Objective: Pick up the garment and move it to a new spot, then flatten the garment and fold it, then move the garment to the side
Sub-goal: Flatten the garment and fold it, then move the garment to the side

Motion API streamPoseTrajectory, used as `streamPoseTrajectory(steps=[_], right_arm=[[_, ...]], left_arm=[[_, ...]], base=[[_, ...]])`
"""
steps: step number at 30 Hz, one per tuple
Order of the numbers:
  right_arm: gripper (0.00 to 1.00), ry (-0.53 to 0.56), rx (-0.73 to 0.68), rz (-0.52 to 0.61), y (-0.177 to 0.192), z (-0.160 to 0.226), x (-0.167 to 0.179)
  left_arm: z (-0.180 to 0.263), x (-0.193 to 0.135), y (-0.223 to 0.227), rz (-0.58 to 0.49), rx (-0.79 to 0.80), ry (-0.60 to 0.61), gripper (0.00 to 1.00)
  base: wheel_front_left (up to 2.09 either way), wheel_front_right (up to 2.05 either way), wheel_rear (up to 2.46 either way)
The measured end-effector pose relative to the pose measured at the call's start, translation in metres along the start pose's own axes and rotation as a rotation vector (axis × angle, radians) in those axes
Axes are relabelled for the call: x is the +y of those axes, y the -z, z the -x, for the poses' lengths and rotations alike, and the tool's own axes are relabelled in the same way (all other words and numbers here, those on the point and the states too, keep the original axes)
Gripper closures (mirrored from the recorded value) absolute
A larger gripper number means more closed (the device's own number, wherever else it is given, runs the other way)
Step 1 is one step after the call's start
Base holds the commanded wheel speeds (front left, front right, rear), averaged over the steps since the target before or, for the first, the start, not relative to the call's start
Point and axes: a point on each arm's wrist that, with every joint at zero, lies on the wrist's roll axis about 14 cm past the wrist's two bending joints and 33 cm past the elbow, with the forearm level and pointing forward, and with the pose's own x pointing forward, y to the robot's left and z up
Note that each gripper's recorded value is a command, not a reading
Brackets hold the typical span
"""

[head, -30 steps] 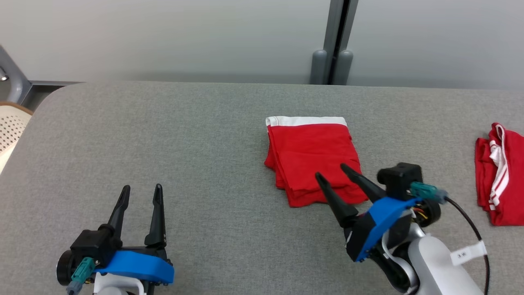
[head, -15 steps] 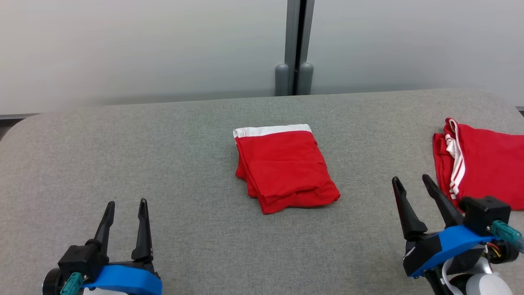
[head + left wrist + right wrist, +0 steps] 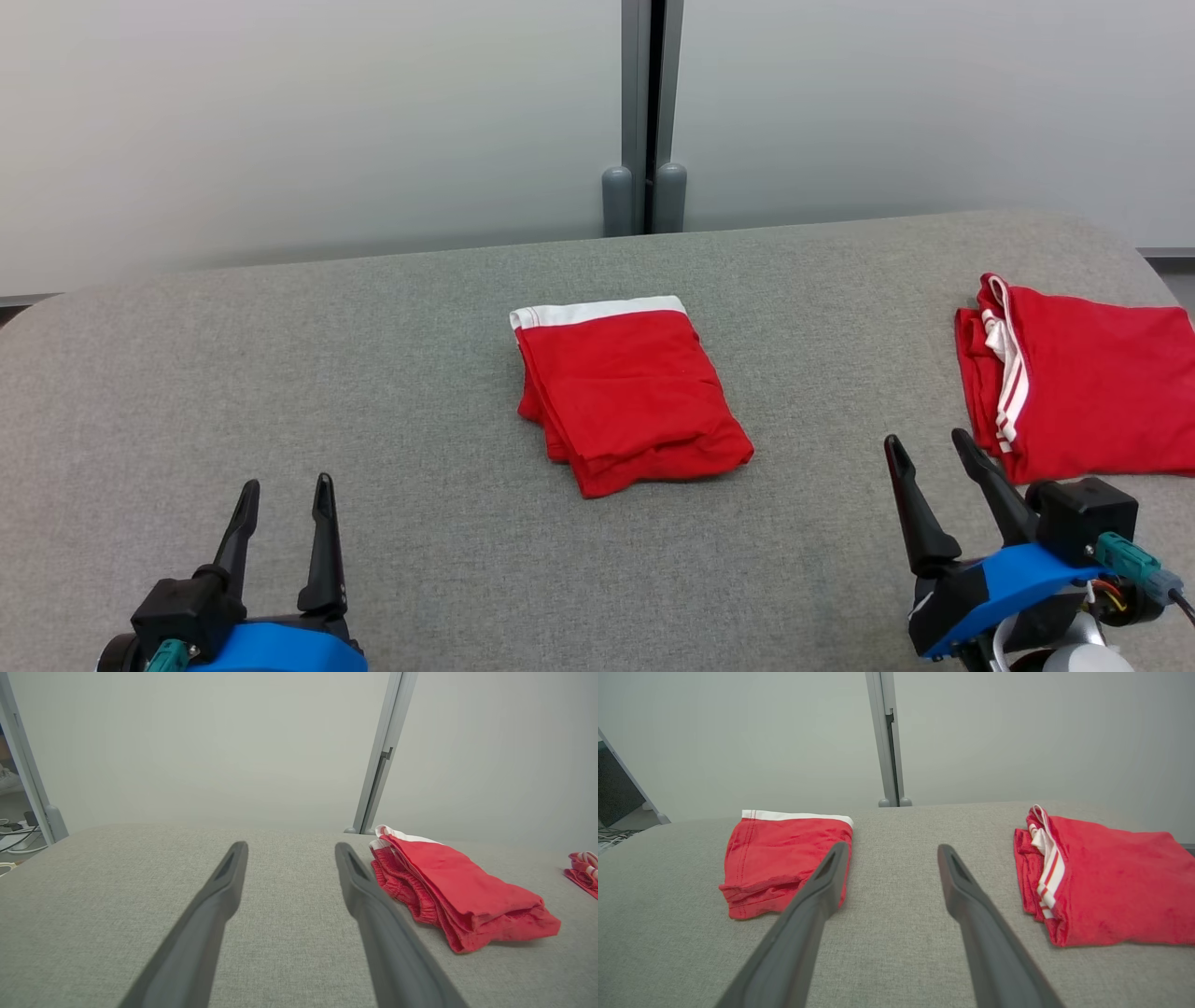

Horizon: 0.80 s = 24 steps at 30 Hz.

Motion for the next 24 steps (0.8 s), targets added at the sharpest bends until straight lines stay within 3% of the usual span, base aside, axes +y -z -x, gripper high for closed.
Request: streamPoseTrajectory(steps=[24], right_arm=[[0.0,-0.027,0.054,0.016,0.016,-0.007,0.008]], left_arm=[[0.0,0.006,0.001,-0.002,0.006,-0.023,0.0]], base=[[0.0,0.0,0.0]])
